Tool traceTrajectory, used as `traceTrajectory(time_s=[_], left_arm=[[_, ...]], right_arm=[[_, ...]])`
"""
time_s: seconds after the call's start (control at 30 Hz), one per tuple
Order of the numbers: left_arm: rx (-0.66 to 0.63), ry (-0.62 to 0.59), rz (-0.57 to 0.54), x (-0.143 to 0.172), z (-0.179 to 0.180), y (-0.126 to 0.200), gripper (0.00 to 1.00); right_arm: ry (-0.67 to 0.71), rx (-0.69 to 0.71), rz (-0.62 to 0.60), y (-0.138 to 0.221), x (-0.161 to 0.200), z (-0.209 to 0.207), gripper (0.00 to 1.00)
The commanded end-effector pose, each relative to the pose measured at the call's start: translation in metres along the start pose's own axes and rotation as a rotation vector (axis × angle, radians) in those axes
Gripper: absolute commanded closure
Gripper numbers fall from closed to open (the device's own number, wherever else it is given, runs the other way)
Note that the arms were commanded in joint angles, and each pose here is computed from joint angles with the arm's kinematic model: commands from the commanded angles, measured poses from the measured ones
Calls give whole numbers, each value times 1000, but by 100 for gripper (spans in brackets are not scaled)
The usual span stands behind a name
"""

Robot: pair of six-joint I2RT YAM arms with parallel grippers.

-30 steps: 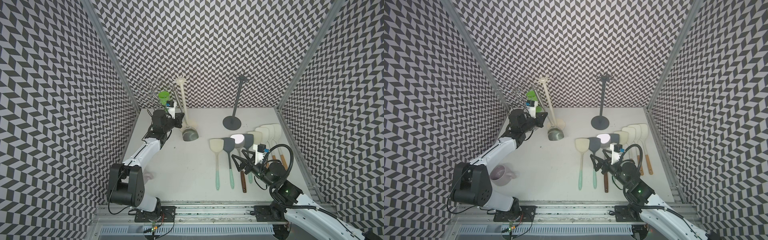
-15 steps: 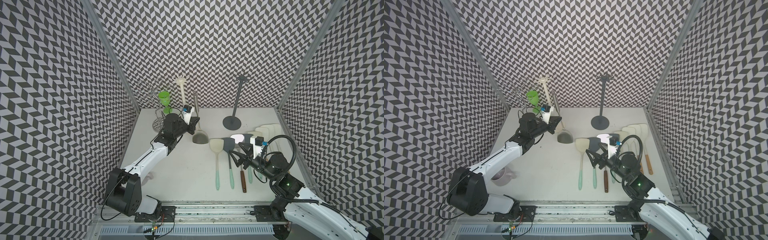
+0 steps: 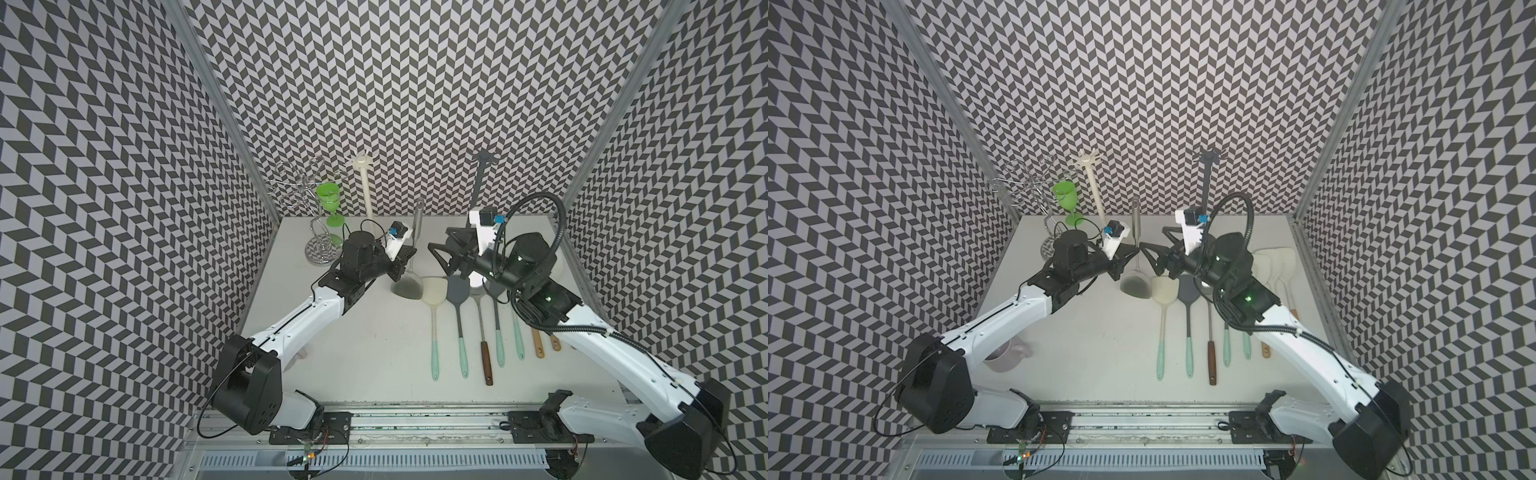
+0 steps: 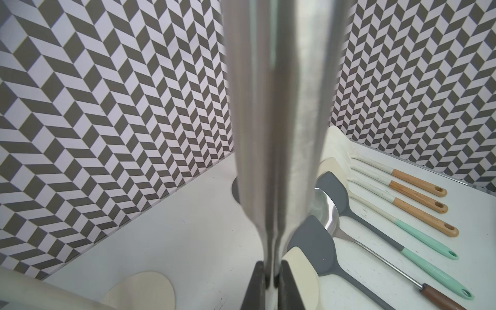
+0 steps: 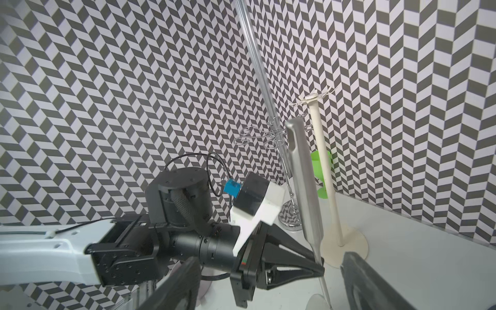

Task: Take the spatula off the kitchen utensil rack
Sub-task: Place the spatula at the center of the board.

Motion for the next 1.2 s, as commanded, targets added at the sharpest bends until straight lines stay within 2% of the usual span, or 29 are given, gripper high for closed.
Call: traceTrajectory(time_s=[0.0,0.2,0.47,0.53,0.6,0.67,0.73,0.87,0.93,0.97,1.0,1.1,1.13,1.17], left_arm=[[55,-73,-72,-25,-17,11,100],[65,-81,-77,-27,-20,14,100],[64,-89,-95,-30,-23,20,100],[60,-92,-98,-31,-23,22,100],[43,-87,-100,-30,-21,22,100],[27,-83,-104,-30,-18,23,100],[7,-69,-111,-32,-15,23,100],[-23,-21,-138,-43,-9,26,100],[-33,17,-161,-50,-7,30,100],[-24,38,-172,-52,-8,32,97],[-12,55,-182,-55,-9,34,90],[13,152,-209,-62,-12,39,36],[23,195,-208,-64,-13,41,24],[26,236,-210,-67,-14,43,19]], right_arm=[[11,-61,-42,-8,-22,-2,21],[-2,-126,-46,-31,-32,-5,27],[-63,-181,-25,-64,-17,-12,32],[-72,-218,-20,-71,-14,-9,39],[-77,-223,-10,-77,-11,-9,51],[-80,-220,-12,-78,-11,-9,67],[-76,-220,-23,-78,-12,-8,76],[-64,-203,-48,-74,-16,-9,99],[-53,-181,-65,-71,-19,-10,100],[-47,-172,-76,-70,-21,-11,100],[-43,-159,-85,-68,-22,-12,100],[-22,-96,-136,-58,-28,-17,100],[-16,-70,-163,-52,-29,-19,100],[-11,-46,-185,-48,-30,-21,100]])
Point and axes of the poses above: each gripper's point midway between its finger pads, its own y axis back along the fingers, its own z axis along the line the jaws close on, x = y × z, the point moved 3 cm from there along y, back along the fingers, and after that the axes turned 12 degrees about y, right-handed, at the moved point
